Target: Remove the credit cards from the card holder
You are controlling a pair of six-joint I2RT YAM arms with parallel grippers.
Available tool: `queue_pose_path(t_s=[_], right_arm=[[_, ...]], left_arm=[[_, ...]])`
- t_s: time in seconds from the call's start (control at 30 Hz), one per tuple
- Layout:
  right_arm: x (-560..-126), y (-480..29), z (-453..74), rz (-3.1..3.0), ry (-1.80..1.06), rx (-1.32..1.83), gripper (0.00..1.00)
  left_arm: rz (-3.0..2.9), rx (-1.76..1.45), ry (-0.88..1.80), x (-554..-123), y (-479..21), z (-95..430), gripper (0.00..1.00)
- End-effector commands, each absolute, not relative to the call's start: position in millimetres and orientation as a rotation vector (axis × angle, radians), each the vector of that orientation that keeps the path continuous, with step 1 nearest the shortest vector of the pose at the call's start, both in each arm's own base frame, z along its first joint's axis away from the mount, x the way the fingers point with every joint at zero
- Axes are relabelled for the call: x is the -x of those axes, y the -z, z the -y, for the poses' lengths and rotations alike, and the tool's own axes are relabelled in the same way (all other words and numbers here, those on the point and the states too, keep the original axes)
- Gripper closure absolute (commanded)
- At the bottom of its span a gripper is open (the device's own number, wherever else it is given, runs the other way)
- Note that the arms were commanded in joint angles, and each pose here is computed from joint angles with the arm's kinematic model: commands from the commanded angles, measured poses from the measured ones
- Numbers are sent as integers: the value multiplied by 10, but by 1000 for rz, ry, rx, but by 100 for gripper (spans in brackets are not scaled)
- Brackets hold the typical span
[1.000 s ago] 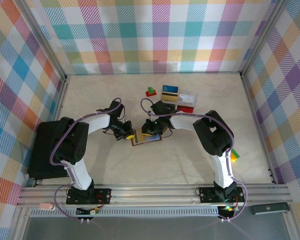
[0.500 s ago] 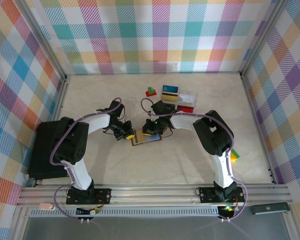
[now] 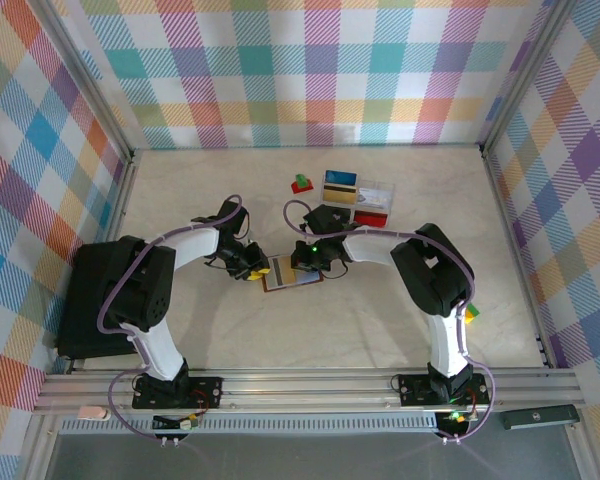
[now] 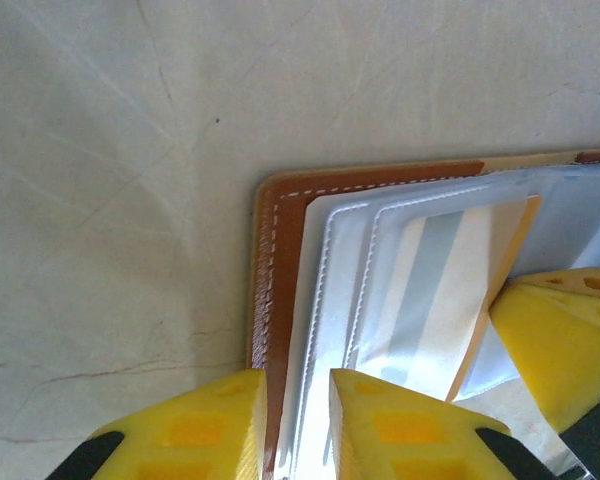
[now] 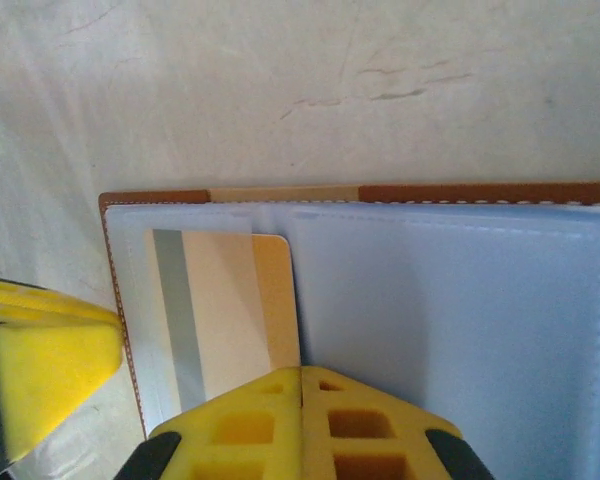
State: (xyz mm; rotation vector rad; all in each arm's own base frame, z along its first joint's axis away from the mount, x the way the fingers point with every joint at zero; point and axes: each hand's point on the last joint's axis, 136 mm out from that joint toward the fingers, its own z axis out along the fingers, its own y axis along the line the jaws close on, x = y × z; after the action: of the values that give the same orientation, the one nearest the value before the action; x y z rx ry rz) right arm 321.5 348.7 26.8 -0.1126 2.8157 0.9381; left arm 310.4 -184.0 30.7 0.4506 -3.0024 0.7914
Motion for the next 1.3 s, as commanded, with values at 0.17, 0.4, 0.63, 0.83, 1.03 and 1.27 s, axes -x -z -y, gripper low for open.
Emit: queue_pose_path(t_s=[0.17, 0.4, 0.63, 0.83, 1.03, 1.27], right_arm=[[-3218, -350, -3388, -2807, -852, 104, 98], [-3223, -363, -3401, -2809, -863, 106, 98], [-3226, -378, -3410, -2811, -874, 114, 98], [-3245, -485, -3432, -2786, -908, 111, 98], [-3269, -573, -3414, -2748, -936, 95, 97], [-3177, -489, -3484, -2806, -1027, 92, 82]], left_arm=[[3022, -373, -1008, -3216, -742, 2076, 78], [2978, -382, -1017, -3277, -585, 2209, 88], [2944, -393, -948, -3221, -367, 2187, 90], [2966, -392, -780, -3108, -174, 2019, 92], [2979, -382, -687, -3022, -60, 1910, 92], [2987, -364, -638, -2977, 10, 1848, 92]])
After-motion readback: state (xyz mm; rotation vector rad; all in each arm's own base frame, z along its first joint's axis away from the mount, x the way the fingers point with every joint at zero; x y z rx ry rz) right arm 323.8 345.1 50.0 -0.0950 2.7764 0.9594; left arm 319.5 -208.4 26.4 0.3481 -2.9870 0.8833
